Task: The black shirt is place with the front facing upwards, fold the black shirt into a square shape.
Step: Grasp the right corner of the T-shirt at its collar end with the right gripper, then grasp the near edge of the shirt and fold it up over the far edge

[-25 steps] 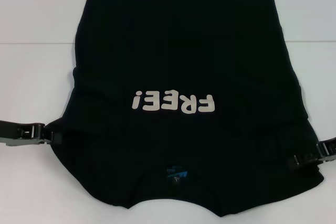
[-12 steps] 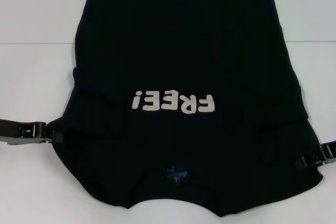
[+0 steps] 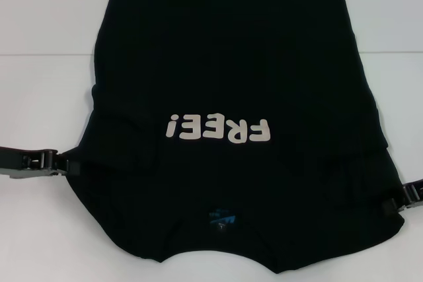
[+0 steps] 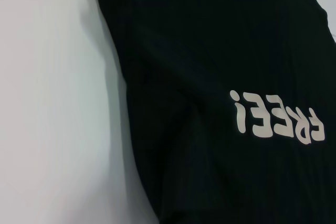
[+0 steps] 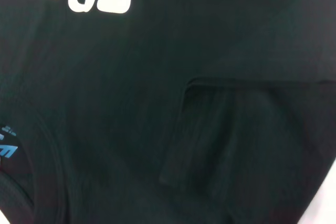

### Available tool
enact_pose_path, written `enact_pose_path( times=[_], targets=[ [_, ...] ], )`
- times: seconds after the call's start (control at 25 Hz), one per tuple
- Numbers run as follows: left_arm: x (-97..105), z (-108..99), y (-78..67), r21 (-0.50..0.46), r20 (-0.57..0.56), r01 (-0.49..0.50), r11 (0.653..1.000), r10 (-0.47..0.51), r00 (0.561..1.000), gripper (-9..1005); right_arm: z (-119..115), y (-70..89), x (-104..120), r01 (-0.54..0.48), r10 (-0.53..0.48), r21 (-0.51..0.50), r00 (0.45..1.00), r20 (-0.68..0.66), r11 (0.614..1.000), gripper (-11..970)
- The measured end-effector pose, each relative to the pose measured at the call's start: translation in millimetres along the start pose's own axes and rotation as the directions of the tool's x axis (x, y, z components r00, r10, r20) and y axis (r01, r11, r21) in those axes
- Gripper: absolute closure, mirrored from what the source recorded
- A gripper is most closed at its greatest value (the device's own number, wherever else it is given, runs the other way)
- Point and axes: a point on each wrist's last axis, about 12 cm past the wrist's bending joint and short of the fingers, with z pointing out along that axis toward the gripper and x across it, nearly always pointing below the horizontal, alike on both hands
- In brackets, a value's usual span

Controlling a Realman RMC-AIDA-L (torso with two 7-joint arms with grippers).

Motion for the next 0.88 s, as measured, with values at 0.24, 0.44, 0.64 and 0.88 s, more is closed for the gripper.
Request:
enact_pose_path(
  times=[0.24, 0.44, 0.64, 0.88],
  targets=[
    [0, 0, -0.5, 0.001, -0.002, -0.003, 1.000, 0.003, 1.000, 883, -1, -1.3, 1, 0.003, -0.003, 0.006, 1.000, -0.006, 1.000, 867],
    [1, 0, -0.3, 0.002, -0.010, 0.008, 1.000, -0.008, 1.000, 880, -4, -2.9, 1, 0.012, -0.012, 0.006, 1.000, -0.005, 1.000, 937],
    [5, -4, -5.2, 0.046, -0.064, 0.001, 0.999, 0.002, 0.998, 878, -14, -3.0, 3, 0.040, -0.040, -0.027, 0.999, -0.020, 0.999, 938],
    [19, -9, -10.4, 0.105, -0.175, -0.008, 0.994, 0.027, 0.984, 874, -23, 4.6, 18, 0.117, -0.131, -0.127, 0.985, -0.110, 0.985, 937]
  ],
)
